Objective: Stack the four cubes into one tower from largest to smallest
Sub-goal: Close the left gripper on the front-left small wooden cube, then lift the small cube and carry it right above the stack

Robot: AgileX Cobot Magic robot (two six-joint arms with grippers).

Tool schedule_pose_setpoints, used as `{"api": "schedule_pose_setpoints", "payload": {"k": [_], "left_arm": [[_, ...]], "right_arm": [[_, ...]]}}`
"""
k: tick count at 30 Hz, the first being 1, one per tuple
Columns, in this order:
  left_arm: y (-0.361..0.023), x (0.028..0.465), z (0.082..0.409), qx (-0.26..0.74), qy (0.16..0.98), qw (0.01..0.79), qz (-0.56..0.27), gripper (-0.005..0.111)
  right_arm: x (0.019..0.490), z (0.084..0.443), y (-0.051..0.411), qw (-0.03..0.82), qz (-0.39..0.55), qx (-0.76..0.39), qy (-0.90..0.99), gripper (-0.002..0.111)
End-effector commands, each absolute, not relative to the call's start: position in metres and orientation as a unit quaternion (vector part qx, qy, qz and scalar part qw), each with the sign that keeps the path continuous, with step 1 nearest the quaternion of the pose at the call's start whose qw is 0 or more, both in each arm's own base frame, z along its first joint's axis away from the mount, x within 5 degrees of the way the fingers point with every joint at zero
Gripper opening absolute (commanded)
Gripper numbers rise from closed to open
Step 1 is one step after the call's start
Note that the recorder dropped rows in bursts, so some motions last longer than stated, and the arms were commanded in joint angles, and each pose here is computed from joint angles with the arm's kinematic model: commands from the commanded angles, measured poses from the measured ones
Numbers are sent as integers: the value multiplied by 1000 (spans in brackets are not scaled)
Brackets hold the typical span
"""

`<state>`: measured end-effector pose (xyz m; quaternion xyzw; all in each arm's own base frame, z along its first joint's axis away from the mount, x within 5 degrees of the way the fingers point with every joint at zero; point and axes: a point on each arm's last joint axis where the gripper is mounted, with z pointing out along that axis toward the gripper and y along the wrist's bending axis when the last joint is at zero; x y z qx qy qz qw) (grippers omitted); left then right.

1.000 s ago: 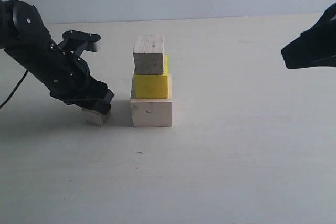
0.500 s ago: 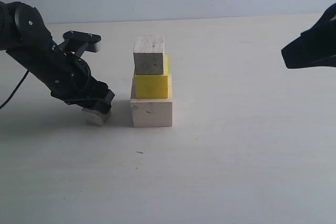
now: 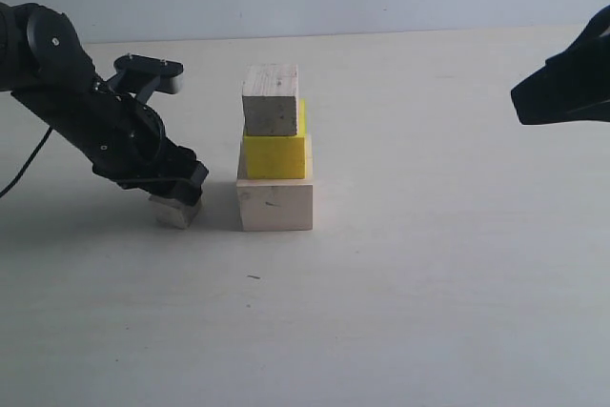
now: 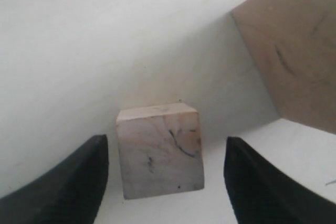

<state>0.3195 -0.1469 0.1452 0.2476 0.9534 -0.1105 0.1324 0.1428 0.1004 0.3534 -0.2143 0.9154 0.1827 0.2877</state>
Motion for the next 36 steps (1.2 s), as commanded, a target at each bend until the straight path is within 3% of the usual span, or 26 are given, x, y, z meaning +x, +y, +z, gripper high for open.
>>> {"api": "schedule_pose_setpoints", "payload": {"k": [1,13,17,21,24,30,36], "left_arm": [[-147,322,145,249,953,138,-107,62],[-147,323,139,252,953,131,-105,60],[-146,322,139,255,953,130,-102,38],[-145,320,138,261,953,118,-100,4],[-145,319,142,263,952,118,-100,0],[-143,315,179,284,945,128,-99,0],[-142,309,249,310,932,156,-105,0]], "right_arm": [[141,354,100,293,184,-216,913,0],[141,354,100,293,184,-216,913,0],[141,354,100,293,184,-216,913,0],[141,354,100,293,184,-216,913,0],[141,354,100,293,184,-216,913,0],[141,354,100,292,184,-217,913,0],[141,354,100,293,184,-216,913,0]]}}
